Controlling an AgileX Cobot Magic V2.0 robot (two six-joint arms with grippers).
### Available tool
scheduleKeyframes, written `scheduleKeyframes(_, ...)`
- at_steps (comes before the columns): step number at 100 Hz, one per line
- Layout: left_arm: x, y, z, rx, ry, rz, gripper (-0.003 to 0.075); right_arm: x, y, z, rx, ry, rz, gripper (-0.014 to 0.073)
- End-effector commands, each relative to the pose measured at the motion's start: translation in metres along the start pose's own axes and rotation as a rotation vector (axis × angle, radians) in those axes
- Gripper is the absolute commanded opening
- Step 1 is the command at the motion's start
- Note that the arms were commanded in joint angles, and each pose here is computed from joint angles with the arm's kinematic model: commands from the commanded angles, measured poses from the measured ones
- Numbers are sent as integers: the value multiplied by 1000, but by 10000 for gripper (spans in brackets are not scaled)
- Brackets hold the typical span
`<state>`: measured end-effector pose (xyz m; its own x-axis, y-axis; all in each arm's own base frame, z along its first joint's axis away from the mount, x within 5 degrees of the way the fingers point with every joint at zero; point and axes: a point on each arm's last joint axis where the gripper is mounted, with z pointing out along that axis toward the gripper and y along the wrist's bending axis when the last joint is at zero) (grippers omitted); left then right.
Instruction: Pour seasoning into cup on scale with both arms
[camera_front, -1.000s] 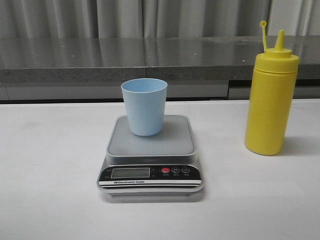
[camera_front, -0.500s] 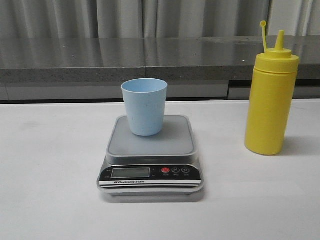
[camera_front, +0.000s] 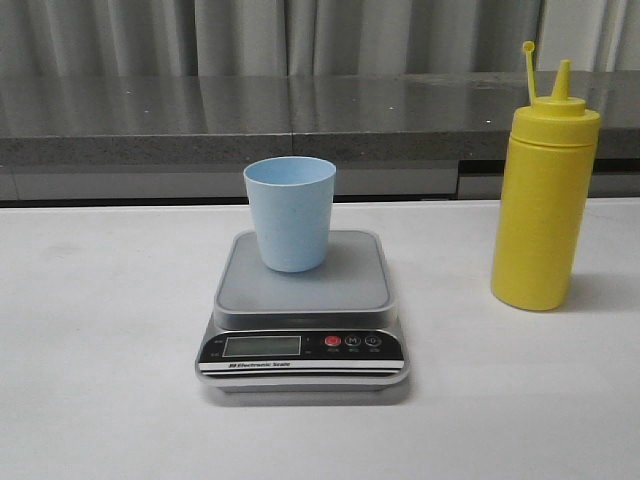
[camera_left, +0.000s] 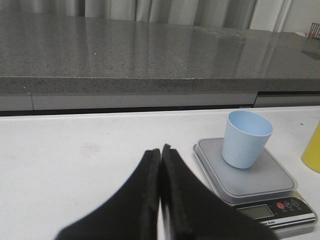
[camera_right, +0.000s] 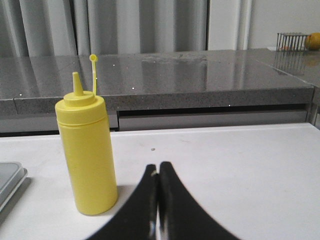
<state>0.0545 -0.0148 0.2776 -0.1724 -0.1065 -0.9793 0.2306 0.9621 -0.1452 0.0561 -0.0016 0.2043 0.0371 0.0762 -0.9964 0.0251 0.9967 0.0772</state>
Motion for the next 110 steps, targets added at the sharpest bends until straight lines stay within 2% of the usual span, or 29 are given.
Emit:
scheduleKeyframes(1, -14, -2, -2, 9, -89, -10, -20, -24, 2, -2, -4, -69, -14, -68)
scheduleKeyframes(15, -14, -2, -2, 9, -89, -10, -20, -39, 3, 3, 5, 23, -14, -68)
scheduleKeyframes(33, -14, -2, -2, 9, -89, -10, -20, -62, 5, 16, 8, 63, -14, -68)
scheduleKeyframes(50, -14, -2, -2, 9, -89, -10, -20, -69, 5, 38, 20, 252, -8, -68)
scheduleKeyframes(68, -14, -2, -2, 9, -89, -10, -20, -73, 7, 64, 22, 358, 53, -41)
scheduleKeyframes(73, -14, -2, -2, 9, -89, -10, -20, -72, 8, 70, 24, 384, 71, 3)
scheduleKeyframes(80, -14, -2, -2, 9, -89, -10, -20, -72, 8, 79, 26, 417, 84, 109)
scheduleKeyframes(97, -14, -2, -2, 9, -89, -10, -20, -71, 12, 99, 5, 461, 79, 508)
scheduleKeyframes(104, -14, -2, -2, 9, -89, -10, -20, -73, 17, 107, -23, 443, 74, 602)
scheduleKeyframes(110, -14, -2, -2, 9, -89, -10, -20, -73, 22, 113, -52, 428, 69, 619)
